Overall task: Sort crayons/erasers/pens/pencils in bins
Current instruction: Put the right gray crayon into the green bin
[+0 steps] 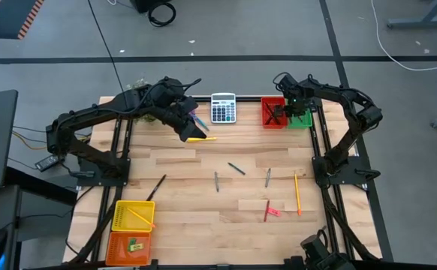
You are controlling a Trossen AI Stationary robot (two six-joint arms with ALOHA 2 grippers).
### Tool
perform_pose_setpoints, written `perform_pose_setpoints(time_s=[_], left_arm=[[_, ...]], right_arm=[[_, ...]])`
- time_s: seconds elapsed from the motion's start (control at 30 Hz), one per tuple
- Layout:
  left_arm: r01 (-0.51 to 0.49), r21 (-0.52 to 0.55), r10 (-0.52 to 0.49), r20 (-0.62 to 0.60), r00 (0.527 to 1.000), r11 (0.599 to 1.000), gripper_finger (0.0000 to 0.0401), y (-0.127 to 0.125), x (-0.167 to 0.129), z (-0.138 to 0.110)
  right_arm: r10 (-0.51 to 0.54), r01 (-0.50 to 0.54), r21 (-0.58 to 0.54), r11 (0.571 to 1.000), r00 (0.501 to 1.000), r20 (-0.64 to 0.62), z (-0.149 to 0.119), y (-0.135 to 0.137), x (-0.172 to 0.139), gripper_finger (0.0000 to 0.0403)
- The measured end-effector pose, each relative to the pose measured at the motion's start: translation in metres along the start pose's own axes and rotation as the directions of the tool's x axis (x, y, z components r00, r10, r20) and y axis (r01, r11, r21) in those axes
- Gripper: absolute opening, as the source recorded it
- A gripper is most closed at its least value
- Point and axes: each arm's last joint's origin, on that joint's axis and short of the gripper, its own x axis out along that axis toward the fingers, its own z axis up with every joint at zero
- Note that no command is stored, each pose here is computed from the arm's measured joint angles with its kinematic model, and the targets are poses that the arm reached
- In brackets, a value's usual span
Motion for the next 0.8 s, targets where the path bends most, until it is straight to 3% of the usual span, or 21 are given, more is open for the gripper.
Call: perform_pose_setpoints(time_s=[0.2,0.43,0.63,0.8], left_arm=[[0.0,0.003,0.0,0.0,1.0,1.0,0.0008,0.0,0.0,0.0],[-0.001,0.067,0.001,0.001,1.0,0.998,0.0024,0.001,0.0,0.0],[-0.001,0.129,0.001,0.001,1.0,0.992,0.0029,0.0,0.0,0.0],[-0.001,0.205,0.001,0.001,1.0,0.979,0.002,0.0,0.0,0.0]], right_arm=[[-0.006,0.005,-0.027,1.0,0.999,-0.038,0.0,0.004,-0.017,0.0097],[0.032,-0.032,-0.017,0.999,0.999,0.01,-0.008,0.013,-0.066,0.0097],[0.143,-0.142,0.057,0.988,0.99,-0.016,-0.036,0.021,-0.105,0.0097],[0.166,-0.16,0.086,0.983,0.984,-0.068,-0.072,0.044,-0.118,0.0097]])
